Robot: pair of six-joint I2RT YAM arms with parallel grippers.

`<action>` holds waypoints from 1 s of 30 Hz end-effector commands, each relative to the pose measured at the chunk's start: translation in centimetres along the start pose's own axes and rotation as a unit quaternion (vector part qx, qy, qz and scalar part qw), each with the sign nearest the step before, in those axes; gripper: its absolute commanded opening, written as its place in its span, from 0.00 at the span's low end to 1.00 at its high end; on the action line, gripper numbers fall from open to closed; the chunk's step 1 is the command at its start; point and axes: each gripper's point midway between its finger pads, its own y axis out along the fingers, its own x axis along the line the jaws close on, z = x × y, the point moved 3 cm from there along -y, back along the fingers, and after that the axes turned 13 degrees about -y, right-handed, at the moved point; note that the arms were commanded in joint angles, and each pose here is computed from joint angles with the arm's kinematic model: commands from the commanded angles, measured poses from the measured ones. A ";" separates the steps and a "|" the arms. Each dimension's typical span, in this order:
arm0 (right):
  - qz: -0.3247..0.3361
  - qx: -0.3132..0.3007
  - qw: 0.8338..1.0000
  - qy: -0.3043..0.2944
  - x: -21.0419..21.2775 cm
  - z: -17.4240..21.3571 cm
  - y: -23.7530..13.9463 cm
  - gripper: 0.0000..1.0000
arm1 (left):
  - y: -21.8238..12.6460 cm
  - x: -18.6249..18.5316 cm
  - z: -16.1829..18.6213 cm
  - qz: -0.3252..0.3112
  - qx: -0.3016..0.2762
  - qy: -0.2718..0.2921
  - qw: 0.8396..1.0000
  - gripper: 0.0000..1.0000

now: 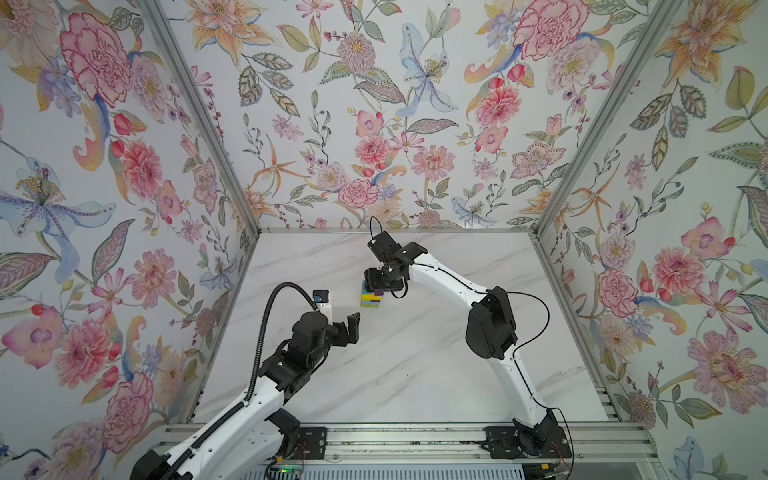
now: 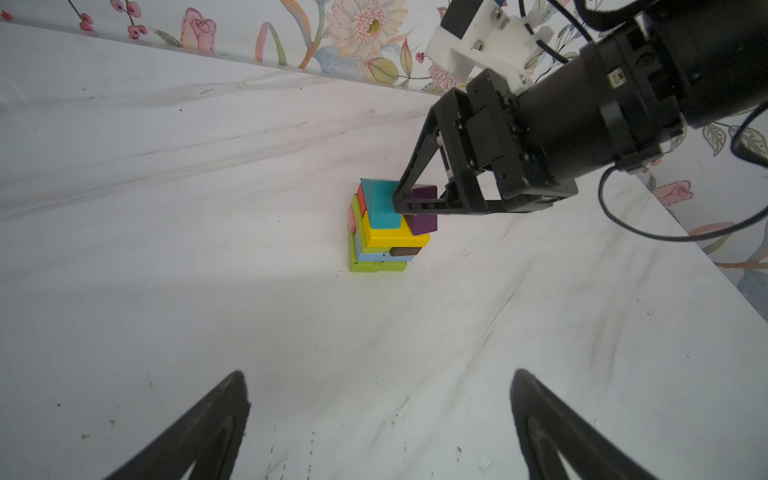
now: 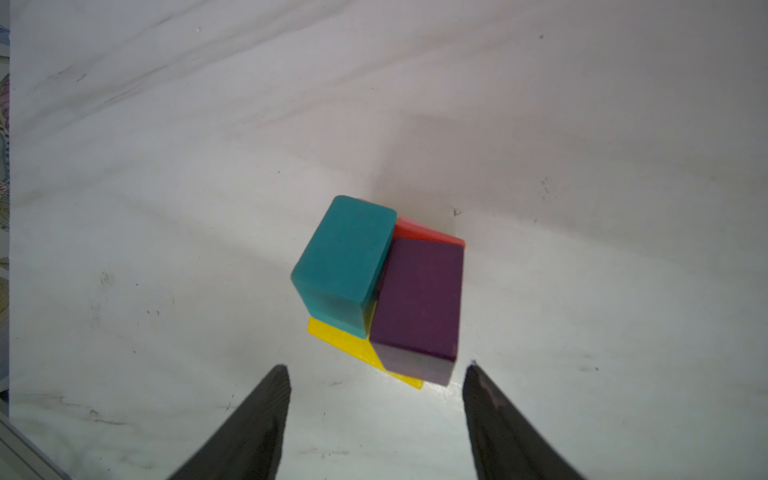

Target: Build the wood block tower

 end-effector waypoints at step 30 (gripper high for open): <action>-0.037 -0.004 0.999 -0.016 2.0 -0.7 -0.5 0.94 | -0.6 -0.1 -1.0 0.004 -0.017 0.002 1.000 0.99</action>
